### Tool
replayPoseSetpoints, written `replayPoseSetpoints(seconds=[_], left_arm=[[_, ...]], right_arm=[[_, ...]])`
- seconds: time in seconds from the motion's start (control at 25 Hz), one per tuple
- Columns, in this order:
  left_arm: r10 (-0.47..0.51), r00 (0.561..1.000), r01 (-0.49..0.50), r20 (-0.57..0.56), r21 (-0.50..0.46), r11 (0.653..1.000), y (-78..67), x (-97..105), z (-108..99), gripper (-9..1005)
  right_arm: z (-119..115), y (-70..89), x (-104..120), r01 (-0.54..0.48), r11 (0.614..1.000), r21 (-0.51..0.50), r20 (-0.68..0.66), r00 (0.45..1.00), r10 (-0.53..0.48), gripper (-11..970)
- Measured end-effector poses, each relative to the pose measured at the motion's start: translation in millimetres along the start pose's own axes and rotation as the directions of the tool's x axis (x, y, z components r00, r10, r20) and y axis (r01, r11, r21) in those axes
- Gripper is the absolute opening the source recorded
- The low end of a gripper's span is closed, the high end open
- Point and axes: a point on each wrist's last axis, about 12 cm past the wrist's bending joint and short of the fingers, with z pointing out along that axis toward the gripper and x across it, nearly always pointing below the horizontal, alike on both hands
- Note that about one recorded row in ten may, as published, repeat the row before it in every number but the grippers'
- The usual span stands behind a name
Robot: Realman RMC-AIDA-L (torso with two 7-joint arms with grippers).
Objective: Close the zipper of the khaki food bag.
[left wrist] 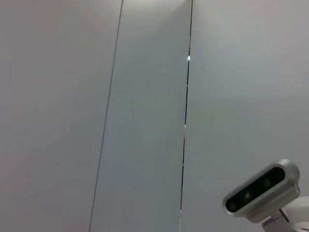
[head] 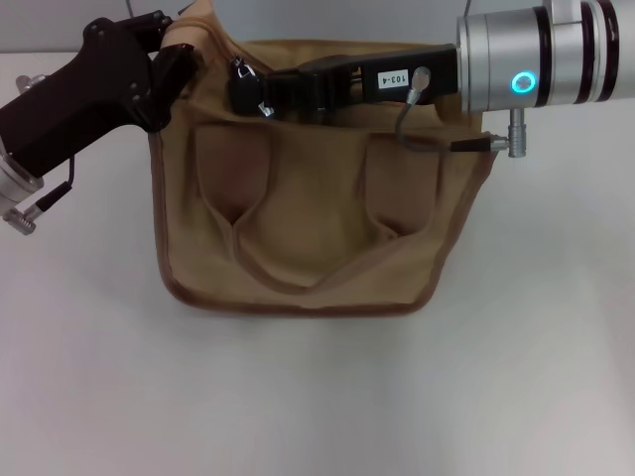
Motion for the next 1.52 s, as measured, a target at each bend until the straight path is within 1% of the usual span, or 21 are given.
replayPoseSetpoints(seconds=[0.2,0.32,0.44,0.56,0.72,0.84,0.96,1.08,1.16,1.24,1.32,1.4,1.44,1.52], left_arm=[[0.000,1.000,0.000,0.014,-0.022,1.000,0.6,-0.8,-3.9,17],[0.001,1.000,0.000,0.024,-0.045,0.999,1.5,-1.4,-8.8,17],[0.001,1.000,0.001,0.028,-0.063,0.998,2.1,-1.9,-13.8,17],[0.002,1.000,0.001,0.030,-0.084,0.996,3.3,-2.1,-17.8,17],[0.003,1.000,0.000,0.022,-0.107,0.994,5.7,-1.6,-19.9,17],[0.003,1.000,0.000,0.019,-0.114,0.994,6.5,-1.4,-20.4,17],[0.003,1.000,-0.001,0.017,-0.116,0.993,7.2,-1.4,-19.7,17],[0.004,1.000,-0.002,0.016,-0.118,0.993,8.0,-1.4,-18.5,16],[0.003,1.000,-0.001,0.015,-0.118,0.993,7.8,-1.0,-18.0,16],[-0.002,1.000,0.004,0.016,-0.119,0.993,7.8,-0.9,-17.8,16],[-0.006,1.000,0.008,0.017,-0.118,0.993,7.9,-1.0,-17.6,16],[-0.017,1.000,0.019,0.017,-0.116,0.993,8.1,-1.2,-17.3,16],[-0.021,1.000,0.023,0.017,-0.116,0.993,8.1,-1.2,-17.4,16],[-0.026,1.000,0.027,0.017,-0.117,0.993,8.0,-1.1,-17.8,16]], right_arm=[[-2.2,-0.1,1.1,-0.003,1.000,0.000,-0.003,1.000,0.003,3],[-10.1,-2.9,7.9,-0.030,0.999,0.016,0.001,1.000,0.030,9],[-31.1,-8.3,19.9,-0.066,0.996,0.063,0.020,0.998,0.065,16],[-59.2,-10.3,32.1,-0.093,0.989,0.113,0.044,0.995,0.089,22],[-100.8,-6.6,49.8,-0.133,0.979,0.156,0.101,0.988,0.118,30],[-124.9,-2.5,59.5,-0.160,0.974,0.160,0.160,0.978,0.135,37],[-138.2,1.3,65.2,-0.160,0.977,0.144,0.200,0.971,0.130,43],[-143.1,3.4,70.8,-0.154,0.979,0.132,0.211,0.969,0.124,49],[-144.1,4.8,76.7,-0.122,0.984,0.128,0.210,0.973,0.093,53],[-144.1,8.3,86.2,-0.044,0.992,0.115,0.212,0.977,0.019,58],[-142.9,13.7,97.9,0.061,0.994,0.088,0.214,0.974,-0.078,62],[-140.5,19.9,110.2,0.168,0.984,0.050,0.218,0.960,-0.175,66],[-139.0,22.7,117.1,0.227,0.973,0.035,0.226,0.947,-0.229,113],[-136.7,27.2,129.4,0.313,0.950,0.017,0.243,0.920,-0.308,208]])
